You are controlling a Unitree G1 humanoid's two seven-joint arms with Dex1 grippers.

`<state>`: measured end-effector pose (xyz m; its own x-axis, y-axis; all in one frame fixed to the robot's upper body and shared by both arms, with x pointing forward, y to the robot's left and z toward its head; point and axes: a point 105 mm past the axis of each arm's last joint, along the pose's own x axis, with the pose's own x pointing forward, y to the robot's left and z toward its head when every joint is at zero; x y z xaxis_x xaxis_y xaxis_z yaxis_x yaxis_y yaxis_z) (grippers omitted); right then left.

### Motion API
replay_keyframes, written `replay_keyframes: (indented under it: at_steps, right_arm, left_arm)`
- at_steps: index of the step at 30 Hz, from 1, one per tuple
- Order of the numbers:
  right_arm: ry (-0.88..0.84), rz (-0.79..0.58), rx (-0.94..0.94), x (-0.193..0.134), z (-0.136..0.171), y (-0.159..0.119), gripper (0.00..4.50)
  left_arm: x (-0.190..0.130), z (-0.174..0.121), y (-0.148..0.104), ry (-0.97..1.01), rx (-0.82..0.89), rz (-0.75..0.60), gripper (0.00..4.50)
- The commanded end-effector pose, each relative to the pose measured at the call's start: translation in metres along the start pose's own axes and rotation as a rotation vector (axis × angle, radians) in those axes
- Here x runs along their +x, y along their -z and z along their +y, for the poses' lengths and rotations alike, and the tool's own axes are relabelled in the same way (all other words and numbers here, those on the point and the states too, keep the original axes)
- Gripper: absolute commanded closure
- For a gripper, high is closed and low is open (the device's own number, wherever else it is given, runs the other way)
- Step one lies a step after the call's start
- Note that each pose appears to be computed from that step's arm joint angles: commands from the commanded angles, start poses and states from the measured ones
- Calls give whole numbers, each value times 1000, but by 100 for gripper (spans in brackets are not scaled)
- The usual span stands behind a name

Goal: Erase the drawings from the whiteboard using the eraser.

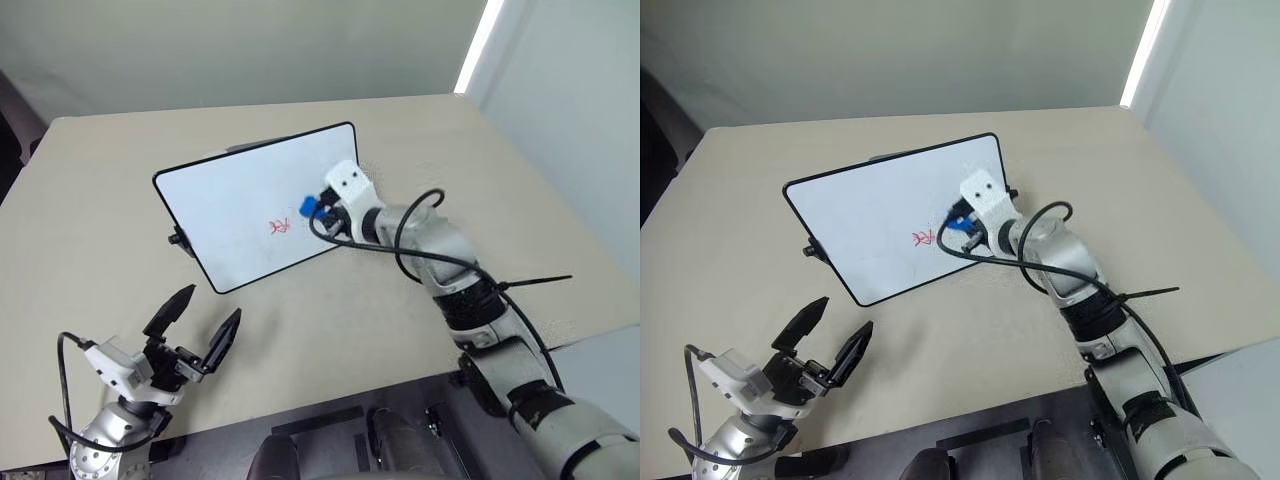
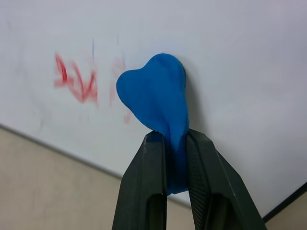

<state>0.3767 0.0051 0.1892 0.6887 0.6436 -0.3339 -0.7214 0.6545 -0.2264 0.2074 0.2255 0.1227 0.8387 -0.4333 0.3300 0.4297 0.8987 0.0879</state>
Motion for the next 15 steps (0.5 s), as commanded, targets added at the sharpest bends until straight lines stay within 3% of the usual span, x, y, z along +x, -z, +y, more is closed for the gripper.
replay_keyframes:
  at_steps: [1, 5, 11, 15]
  right_arm:
    - [39, -95, -41, -7, -2, -27, 418]
    - [53, -90, -31, -4, -4, -24, 418]
    - [-32, 105, -14, 5, 16, 39, 418]
    - [-46, 144, 6, 6, 21, 53, 418]
  left_arm:
    - [0, 1, -3, 3, 14, -10, 0]
    - [1, 1, -2, 4, 14, -9, 0]
    - [0, 2, -3, 2, 17, -9, 0]
    - [0, 2, -2, 3, 16, -6, 0]
